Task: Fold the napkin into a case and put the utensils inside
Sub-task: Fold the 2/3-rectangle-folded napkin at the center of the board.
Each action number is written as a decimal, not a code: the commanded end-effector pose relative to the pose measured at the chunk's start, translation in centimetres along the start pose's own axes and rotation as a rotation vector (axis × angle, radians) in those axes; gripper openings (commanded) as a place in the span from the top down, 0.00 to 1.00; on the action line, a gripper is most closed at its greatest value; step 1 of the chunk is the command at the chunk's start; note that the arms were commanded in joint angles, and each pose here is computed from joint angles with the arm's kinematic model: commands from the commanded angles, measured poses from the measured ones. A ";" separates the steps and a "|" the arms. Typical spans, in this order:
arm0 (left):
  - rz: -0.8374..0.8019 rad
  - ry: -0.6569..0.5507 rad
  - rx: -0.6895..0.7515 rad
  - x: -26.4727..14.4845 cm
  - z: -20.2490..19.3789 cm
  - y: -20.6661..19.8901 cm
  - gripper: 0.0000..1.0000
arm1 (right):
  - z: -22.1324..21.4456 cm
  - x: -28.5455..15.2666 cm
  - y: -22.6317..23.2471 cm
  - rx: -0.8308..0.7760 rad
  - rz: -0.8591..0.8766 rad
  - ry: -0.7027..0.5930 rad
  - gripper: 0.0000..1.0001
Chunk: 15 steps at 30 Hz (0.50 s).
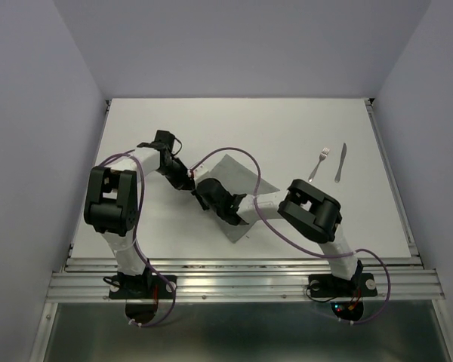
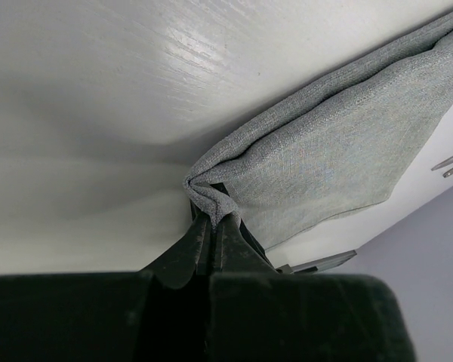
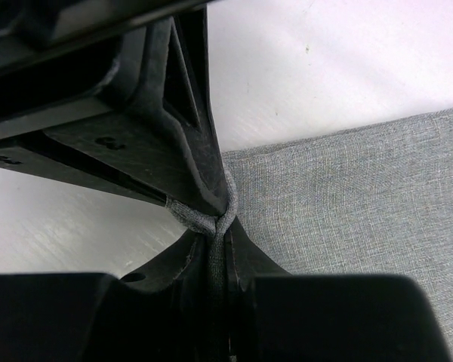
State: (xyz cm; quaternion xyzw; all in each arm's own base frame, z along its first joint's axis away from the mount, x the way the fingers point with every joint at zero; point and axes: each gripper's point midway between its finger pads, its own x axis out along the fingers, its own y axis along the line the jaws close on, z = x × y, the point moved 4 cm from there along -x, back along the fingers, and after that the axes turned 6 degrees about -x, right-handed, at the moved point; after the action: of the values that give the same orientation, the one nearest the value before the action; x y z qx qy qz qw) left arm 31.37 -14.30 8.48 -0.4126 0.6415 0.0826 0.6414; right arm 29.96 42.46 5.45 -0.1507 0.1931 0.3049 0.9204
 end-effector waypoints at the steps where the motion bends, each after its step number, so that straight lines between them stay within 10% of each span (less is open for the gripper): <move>1: -0.076 0.008 0.061 -1.4 -0.7 -0.7 0.92 | 3.6 -0.8 -0.2 0.112 0.059 -0.099 0.99; 7: -0.120 0.005 0.085 -1.5 -0.8 -1.1 0.64 | 3.7 -1.0 -0.3 0.200 0.128 -0.090 0.99; 15: -0.124 0.025 0.089 -1.1 -1.0 -0.8 0.63 | 3.5 -1.0 -0.7 0.298 0.197 -0.073 0.99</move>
State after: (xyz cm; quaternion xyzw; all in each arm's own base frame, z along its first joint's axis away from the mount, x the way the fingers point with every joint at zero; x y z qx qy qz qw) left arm 31.38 -14.88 8.91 -0.4214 0.6321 0.0355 0.6493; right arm 30.29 41.88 5.53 -0.0510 0.2426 0.3411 0.9068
